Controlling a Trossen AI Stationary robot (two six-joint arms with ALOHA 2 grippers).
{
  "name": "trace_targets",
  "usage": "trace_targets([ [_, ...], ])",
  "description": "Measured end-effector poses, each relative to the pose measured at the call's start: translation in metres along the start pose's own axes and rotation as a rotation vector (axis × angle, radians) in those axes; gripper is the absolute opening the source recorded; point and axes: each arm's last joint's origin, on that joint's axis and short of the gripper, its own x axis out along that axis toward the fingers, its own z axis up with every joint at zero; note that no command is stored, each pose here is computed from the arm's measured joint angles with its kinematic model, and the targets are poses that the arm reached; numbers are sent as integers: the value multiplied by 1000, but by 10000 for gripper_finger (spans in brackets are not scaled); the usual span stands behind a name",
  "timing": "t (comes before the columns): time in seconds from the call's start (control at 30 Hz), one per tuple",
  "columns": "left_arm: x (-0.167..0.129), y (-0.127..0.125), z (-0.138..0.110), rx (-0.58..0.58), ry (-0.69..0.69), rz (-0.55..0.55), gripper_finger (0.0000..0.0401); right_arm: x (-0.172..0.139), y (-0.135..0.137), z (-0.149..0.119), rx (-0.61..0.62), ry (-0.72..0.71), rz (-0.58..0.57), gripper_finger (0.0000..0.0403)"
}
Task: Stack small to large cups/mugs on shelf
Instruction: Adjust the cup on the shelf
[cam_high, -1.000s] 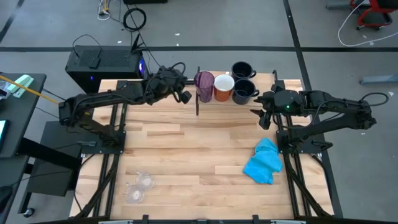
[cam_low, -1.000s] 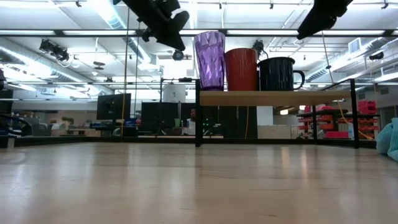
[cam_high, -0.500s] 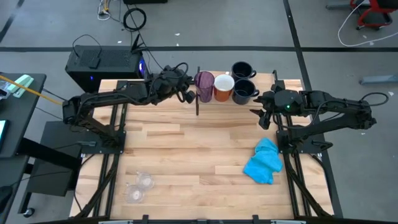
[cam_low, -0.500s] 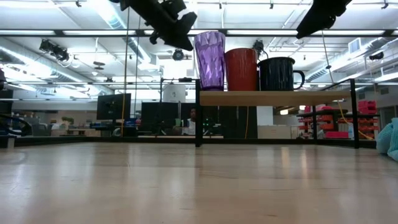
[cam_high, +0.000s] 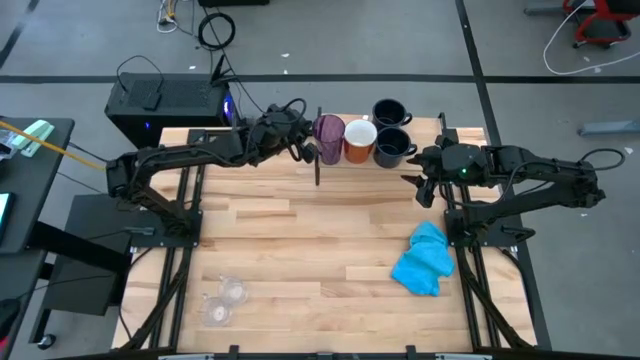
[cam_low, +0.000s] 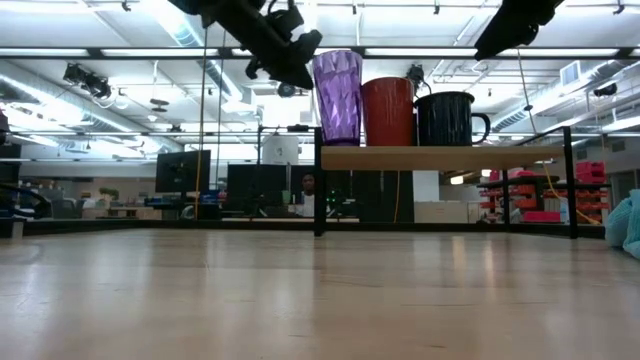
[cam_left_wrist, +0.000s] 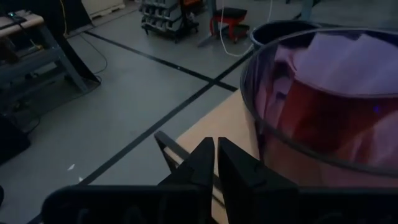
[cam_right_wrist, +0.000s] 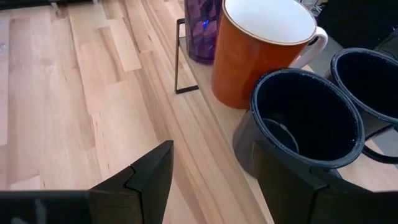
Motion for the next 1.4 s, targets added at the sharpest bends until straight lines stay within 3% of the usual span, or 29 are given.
trace_targets([
  [1.4, 6, -3, 0, -14, -29, -15, 26, 0, 0, 1, -12, -10, 1, 224],
])
